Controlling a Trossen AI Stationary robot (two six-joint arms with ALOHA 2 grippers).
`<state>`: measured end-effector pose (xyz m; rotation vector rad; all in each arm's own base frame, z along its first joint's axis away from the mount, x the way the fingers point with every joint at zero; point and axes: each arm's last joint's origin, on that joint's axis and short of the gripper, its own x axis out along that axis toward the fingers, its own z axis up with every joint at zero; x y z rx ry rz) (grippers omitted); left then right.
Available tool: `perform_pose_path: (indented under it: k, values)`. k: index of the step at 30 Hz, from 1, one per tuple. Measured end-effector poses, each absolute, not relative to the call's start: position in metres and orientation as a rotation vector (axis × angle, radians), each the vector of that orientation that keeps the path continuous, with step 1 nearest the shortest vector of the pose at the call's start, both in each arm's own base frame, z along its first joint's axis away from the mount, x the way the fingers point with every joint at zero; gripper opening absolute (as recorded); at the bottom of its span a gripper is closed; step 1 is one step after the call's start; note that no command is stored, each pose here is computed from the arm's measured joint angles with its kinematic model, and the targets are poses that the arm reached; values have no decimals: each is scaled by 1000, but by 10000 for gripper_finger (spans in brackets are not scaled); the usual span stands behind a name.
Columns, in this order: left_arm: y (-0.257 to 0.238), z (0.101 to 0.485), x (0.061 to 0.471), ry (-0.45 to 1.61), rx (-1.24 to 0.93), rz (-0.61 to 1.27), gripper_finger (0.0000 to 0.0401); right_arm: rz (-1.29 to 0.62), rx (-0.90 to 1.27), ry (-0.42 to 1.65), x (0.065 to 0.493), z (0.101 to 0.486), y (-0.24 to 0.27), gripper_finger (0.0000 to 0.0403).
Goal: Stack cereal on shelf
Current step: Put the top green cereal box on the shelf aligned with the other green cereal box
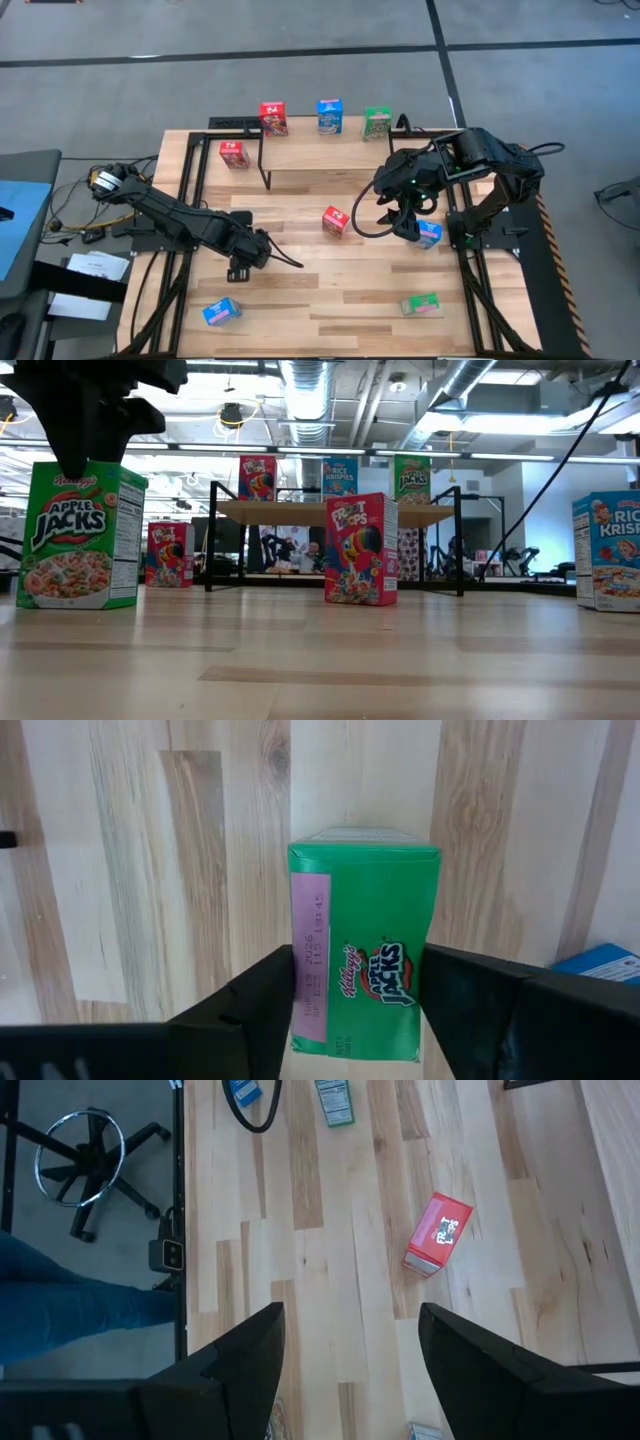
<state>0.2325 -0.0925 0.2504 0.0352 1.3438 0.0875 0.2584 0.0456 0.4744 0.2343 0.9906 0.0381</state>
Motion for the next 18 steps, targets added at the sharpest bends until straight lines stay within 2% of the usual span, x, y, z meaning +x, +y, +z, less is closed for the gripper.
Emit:
perform_pose_path:
  k: [11, 18]
  values:
    - [-94, 253, 233, 1348, 8, 58, 179, 38, 236, 989, 258, 474, 46, 256]
    - [-98, 271, 242, 1258, -13, 22, 178, 41, 237, 978, 259, 475, 46, 256]
